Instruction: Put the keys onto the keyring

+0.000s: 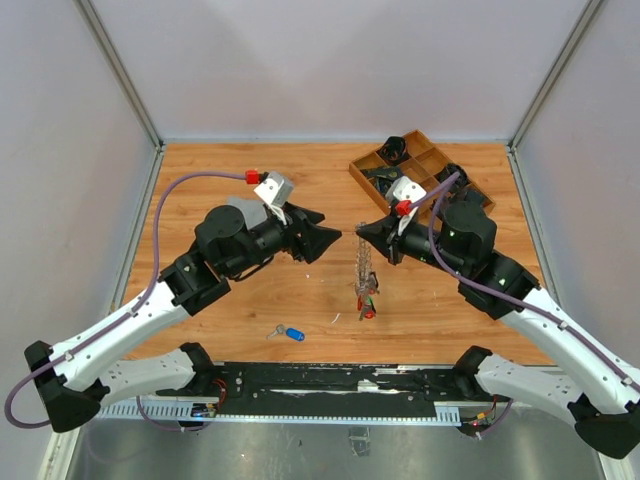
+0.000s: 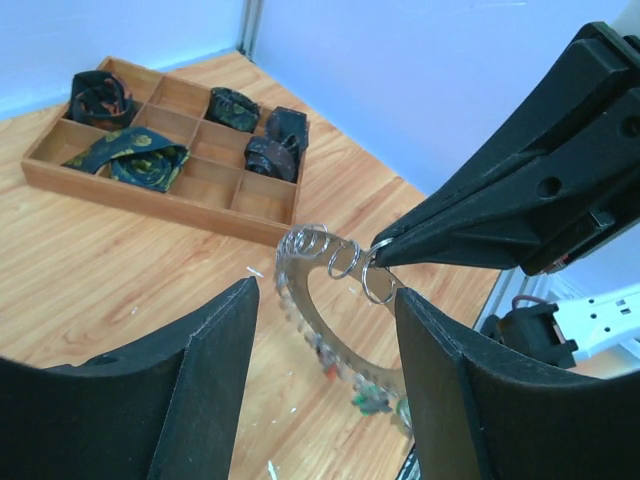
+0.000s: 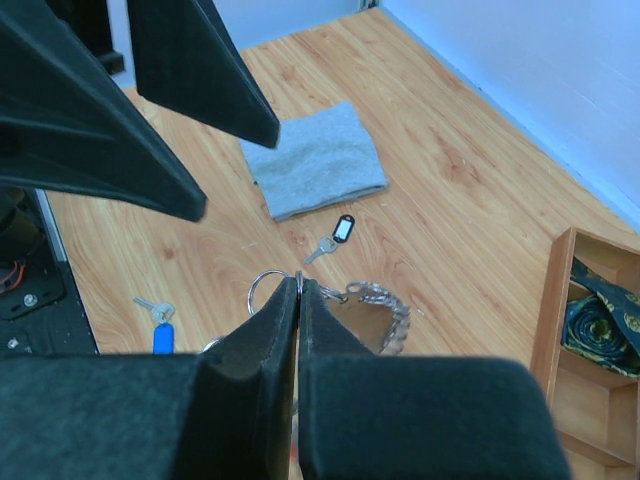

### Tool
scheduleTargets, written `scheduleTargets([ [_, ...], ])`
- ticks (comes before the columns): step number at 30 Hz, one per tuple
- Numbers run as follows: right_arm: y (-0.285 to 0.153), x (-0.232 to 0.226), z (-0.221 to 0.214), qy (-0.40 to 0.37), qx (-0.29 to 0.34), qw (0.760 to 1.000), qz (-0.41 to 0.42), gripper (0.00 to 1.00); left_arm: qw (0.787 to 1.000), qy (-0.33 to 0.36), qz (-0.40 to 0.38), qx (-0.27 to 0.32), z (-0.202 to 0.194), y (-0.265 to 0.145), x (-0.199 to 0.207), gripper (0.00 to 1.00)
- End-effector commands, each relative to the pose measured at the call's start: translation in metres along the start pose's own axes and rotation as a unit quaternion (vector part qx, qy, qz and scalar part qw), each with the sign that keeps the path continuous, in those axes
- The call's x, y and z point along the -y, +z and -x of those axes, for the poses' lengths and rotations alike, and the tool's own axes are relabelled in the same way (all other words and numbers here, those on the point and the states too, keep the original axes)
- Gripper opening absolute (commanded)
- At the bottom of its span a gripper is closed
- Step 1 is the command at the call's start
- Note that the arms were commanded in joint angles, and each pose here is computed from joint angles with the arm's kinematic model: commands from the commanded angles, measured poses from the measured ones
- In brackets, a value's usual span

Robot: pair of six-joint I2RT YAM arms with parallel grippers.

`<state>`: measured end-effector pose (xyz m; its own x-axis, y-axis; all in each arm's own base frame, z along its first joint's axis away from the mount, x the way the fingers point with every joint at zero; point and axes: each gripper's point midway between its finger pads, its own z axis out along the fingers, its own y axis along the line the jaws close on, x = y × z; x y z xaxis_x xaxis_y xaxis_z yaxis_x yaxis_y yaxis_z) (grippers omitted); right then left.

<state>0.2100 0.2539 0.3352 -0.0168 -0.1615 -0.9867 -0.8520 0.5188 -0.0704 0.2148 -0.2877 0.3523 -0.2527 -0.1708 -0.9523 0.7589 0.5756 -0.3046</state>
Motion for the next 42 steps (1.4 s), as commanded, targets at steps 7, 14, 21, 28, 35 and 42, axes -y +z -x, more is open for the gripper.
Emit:
scheduleTargets([
  [7, -0.011, -0.005, 0.056, 0.005, 0.1, 0.995, -0.011, 0.0, 0.996, -0.017, -0.079, 0.027, 0.009, 0.004, 0.033, 0.6],
  [14, -0.016, -0.01, 0.066, 0.007, 0.124, 0.992, -0.002, 0.0, 0.994, -0.047, -0.092, 0.03, 0.002, 0.004, 0.036, 0.59],
  [21, -0.015, -0.014, 0.068, 0.007, 0.127, 0.992, 0.006, 0.0, 0.991, -0.061, -0.113, 0.039, 0.005, 0.009, 0.044, 0.54],
  [28, -0.014, -0.016, 0.068, 0.009, 0.127, 0.992, 0.009, 0.0, 0.988, -0.07, -0.131, 0.045, 0.008, 0.011, 0.05, 0.49],
  [35, -0.015, -0.018, 0.071, 0.009, 0.132, 0.991, 0.013, 0.0, 0.987, -0.079, -0.132, 0.039, 0.001, 0.016, 0.05, 0.41],
  [42, -0.014, -0.019, 0.069, 0.008, 0.131, 0.991, 0.013, 0.0, 0.986, -0.083, -0.141, 0.041, 0.004, 0.017, 0.053, 0.15],
])
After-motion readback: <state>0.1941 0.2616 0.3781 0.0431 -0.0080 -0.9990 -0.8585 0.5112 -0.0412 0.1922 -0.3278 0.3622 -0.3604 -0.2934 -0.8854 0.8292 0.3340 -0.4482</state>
